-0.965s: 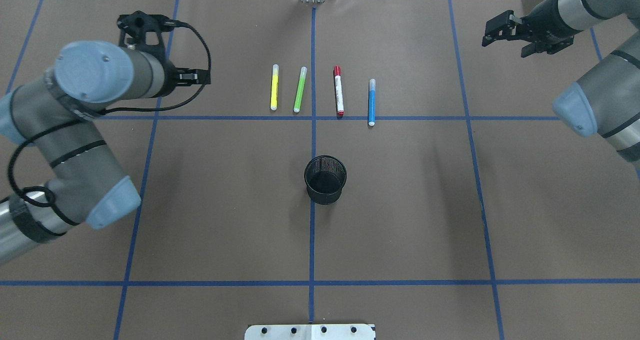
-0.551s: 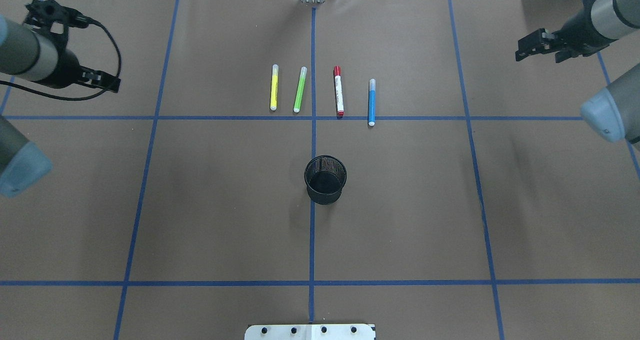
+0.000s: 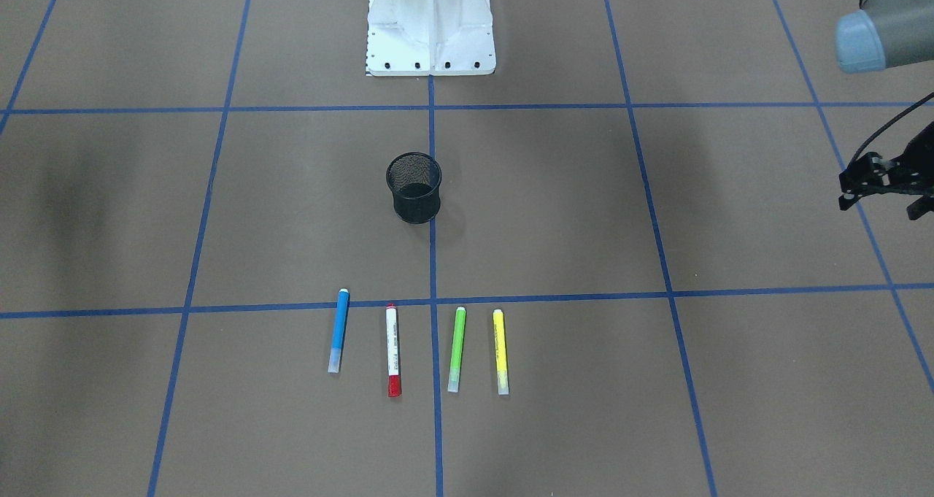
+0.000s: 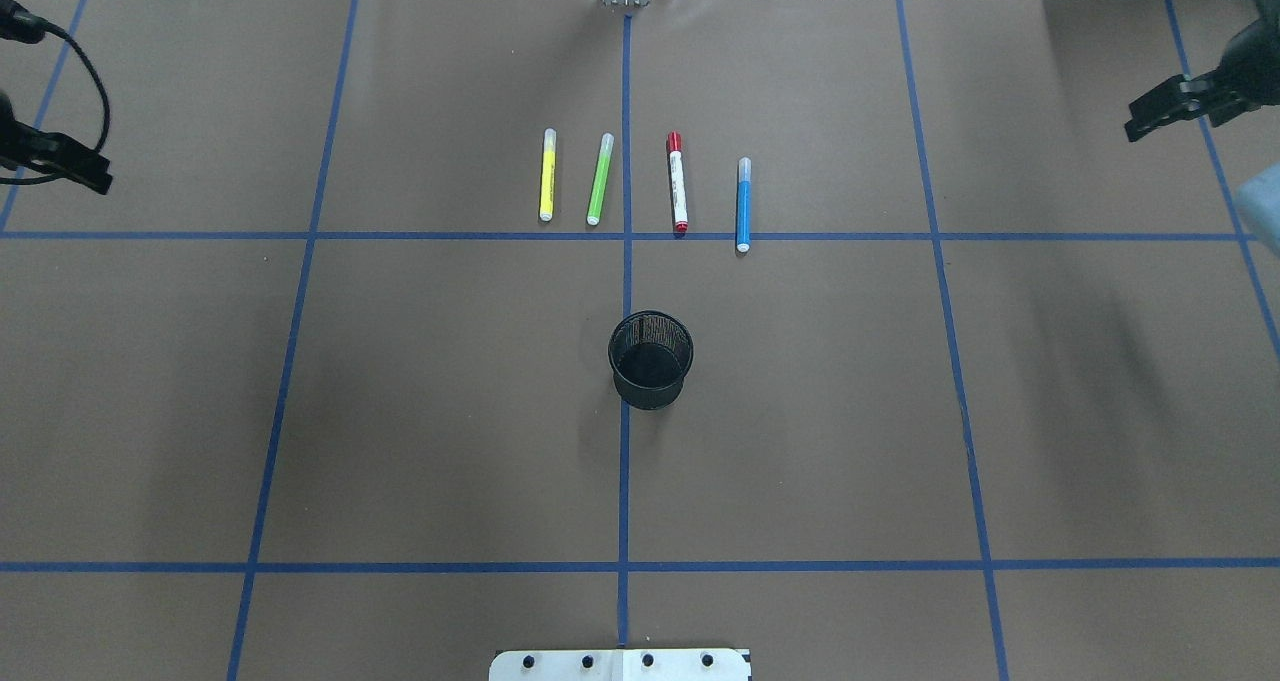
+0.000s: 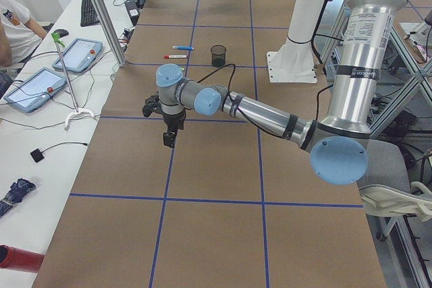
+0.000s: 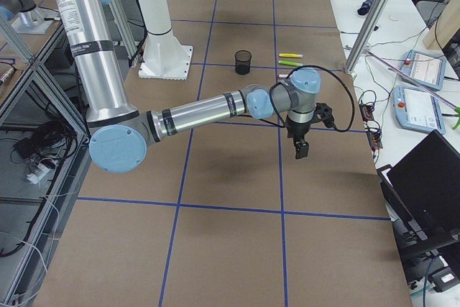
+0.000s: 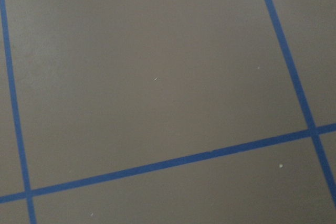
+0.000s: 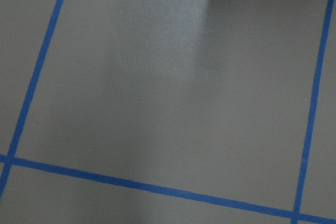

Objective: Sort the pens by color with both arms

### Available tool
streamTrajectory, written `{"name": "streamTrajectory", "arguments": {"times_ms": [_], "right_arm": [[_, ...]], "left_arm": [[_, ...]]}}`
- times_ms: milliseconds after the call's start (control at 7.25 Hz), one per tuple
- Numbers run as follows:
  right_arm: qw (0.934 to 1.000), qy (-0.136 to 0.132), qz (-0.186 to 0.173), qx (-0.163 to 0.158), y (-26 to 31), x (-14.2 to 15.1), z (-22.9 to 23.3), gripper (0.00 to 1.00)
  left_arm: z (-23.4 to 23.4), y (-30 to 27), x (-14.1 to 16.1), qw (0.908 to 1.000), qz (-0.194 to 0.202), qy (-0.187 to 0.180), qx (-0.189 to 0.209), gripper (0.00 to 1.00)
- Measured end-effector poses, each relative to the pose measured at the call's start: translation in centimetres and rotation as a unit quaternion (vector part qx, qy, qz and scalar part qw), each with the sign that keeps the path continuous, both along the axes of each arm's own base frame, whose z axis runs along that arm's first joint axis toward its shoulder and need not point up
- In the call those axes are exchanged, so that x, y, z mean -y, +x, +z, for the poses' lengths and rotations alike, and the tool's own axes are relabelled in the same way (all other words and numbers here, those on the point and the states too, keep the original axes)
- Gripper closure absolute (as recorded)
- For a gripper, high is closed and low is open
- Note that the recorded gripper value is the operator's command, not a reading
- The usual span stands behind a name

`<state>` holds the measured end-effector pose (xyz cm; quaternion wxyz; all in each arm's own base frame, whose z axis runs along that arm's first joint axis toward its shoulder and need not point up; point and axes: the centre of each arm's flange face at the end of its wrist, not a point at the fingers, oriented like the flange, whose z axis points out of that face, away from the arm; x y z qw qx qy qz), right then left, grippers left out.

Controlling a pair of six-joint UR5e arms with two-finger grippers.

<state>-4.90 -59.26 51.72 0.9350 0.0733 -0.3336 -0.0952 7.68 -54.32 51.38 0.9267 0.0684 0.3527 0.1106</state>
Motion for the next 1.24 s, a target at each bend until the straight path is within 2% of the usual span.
{"name": "streamTrajectory", "arguments": {"times_ms": [276, 551, 1241], "right_arm": [[0.9995, -0.027, -0.013, 0.009, 3.6, -2.0, 4.0, 0.01], [0.9985, -0.045, -0.011, 0.028, 5.0, -3.3, 6.0, 0.01], [0.9984, -0.049, -0.009, 0.026, 5.3, -3.8, 6.7, 0.01]], "left_arm": [[3.9, -3.3, -1.2, 0.9996, 0.013, -0.02, -0.011, 0.0], [5.9, -4.4, -2.8, 0.9986, 0.011, -0.042, -0.03, 0.0], [7.3, -5.4, -3.4, 0.9974, 0.002, -0.056, -0.045, 0.0]]}}
